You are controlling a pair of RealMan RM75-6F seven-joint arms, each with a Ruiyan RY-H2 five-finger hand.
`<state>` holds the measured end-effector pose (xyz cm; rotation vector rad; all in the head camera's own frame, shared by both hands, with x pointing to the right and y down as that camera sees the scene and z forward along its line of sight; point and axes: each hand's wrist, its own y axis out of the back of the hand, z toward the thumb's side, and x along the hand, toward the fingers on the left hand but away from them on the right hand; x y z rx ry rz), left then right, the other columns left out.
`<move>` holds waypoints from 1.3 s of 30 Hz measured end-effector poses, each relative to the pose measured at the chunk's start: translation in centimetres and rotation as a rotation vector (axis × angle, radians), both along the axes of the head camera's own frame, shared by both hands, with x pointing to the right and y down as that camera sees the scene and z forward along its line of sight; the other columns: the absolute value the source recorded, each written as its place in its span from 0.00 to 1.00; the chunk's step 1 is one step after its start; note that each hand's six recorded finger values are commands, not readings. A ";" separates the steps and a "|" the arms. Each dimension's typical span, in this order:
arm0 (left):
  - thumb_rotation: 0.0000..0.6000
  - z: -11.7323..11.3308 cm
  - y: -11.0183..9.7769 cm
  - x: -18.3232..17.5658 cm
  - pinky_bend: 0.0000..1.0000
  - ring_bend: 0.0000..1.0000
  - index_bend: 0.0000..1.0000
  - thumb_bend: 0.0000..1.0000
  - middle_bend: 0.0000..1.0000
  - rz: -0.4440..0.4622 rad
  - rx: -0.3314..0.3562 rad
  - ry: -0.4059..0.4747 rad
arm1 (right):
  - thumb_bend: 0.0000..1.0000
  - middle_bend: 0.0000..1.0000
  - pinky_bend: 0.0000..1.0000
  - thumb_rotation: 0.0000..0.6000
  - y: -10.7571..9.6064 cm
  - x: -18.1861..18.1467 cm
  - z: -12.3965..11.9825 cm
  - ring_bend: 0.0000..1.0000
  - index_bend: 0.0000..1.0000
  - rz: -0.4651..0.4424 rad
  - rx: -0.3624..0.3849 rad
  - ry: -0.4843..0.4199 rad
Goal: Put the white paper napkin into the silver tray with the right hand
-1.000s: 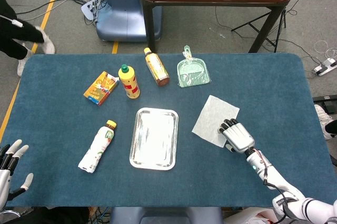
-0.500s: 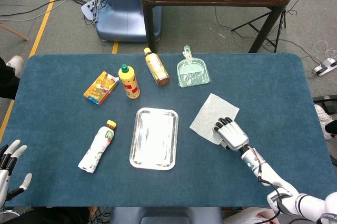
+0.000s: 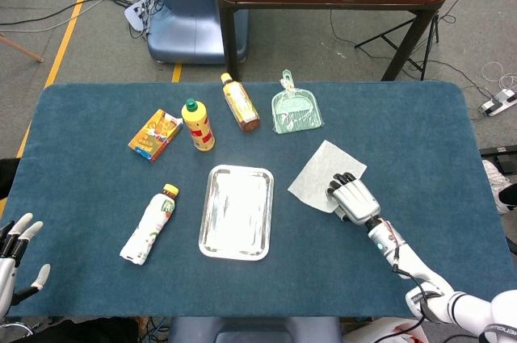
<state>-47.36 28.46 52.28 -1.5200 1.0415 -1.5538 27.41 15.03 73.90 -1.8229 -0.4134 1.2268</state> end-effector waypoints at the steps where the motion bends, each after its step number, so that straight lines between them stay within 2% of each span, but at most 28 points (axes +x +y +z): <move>1: 1.00 0.0 0.0 0.0 0.01 0.06 0.17 0.31 0.08 0.001 0.000 0.000 | 0.41 0.40 0.26 1.00 -0.2 -0.1 0.0 0.21 0.53 0.005 0.006 -0.007; 8: 1.00 0.1 -0.1 0.1 0.01 0.06 0.17 0.31 0.08 0.002 -0.005 -0.005 | 0.42 0.44 0.26 1.00 -1.2 -0.2 -0.2 0.23 0.63 0.045 0.028 -0.036; 15: 1.00 0.1 -0.3 0.2 0.01 0.06 0.17 0.31 0.08 0.010 -0.004 -0.003 | 0.42 0.44 0.26 1.00 -2.1 -0.5 -0.5 0.24 0.64 0.084 0.049 -0.072; 24: 1.00 0.0 -0.3 0.3 0.01 0.06 0.17 0.31 0.08 0.011 -0.002 0.001 | 0.44 0.45 0.27 1.00 -4.7 -3.1 -3.4 0.25 0.65 0.158 0.125 -0.229; 32: 1.00 -0.3 -0.1 0.1 0.01 0.06 0.17 0.31 0.08 0.008 0.004 -0.001 | 0.44 0.45 0.27 1.00 -5.9 -9.3 -5.8 0.26 0.65 0.087 0.143 -0.367; 39: 1.00 -0.8 0.3 -0.2 0.01 0.06 0.17 0.31 0.08 -0.002 0.012 -0.005 | 0.44 0.45 0.27 1.00 -4.8 -16.2 -6.2 0.26 0.65 -0.038 0.099 -0.443</move>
